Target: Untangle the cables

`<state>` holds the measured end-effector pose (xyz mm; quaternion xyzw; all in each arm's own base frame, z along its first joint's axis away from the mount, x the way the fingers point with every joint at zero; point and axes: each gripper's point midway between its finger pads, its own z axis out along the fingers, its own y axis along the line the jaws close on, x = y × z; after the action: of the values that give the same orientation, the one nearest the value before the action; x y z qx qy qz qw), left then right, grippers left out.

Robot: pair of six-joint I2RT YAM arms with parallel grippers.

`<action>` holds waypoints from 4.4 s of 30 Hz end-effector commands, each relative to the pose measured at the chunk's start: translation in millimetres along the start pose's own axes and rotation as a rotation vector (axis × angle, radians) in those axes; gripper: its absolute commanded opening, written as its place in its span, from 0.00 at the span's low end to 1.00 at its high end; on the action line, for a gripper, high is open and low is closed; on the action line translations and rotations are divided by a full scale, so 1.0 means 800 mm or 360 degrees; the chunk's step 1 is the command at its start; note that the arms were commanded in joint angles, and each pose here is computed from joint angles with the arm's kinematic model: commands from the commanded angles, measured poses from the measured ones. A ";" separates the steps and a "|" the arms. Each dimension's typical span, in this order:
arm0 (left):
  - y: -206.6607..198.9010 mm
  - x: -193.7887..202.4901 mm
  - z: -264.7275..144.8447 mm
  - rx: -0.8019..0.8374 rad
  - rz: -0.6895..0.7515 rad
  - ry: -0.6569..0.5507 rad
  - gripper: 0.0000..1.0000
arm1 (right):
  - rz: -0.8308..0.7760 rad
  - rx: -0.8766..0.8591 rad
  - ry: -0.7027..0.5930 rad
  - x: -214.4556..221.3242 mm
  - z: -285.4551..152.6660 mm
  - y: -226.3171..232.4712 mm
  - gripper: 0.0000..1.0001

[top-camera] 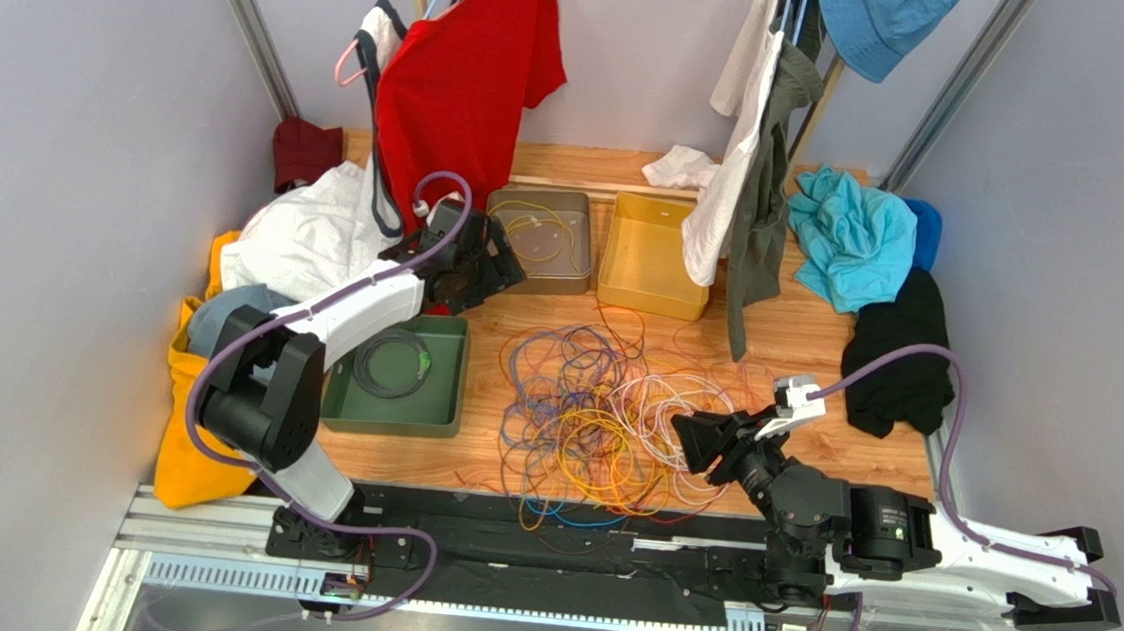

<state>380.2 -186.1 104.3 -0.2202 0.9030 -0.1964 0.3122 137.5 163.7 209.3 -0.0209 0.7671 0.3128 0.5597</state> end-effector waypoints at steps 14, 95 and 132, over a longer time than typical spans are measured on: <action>-0.024 -0.041 -0.073 0.0135 0.0122 -0.0167 0.99 | -0.0141 -0.0083 0.0039 -0.003 0.019 0.051 0.42; -0.123 -0.081 0.036 0.0248 0.0319 -0.0197 0.71 | -0.0009 0.0048 -0.0103 -0.012 0.003 -0.009 0.41; -0.003 0.185 -0.209 0.0661 0.0446 -0.0167 0.96 | -0.0191 0.0174 0.0630 0.174 0.040 0.003 0.70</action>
<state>168.4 -231.0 141.0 -0.0388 0.8562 -0.3135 0.4088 111.3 201.9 86.3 -0.1293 0.8725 0.1817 0.4347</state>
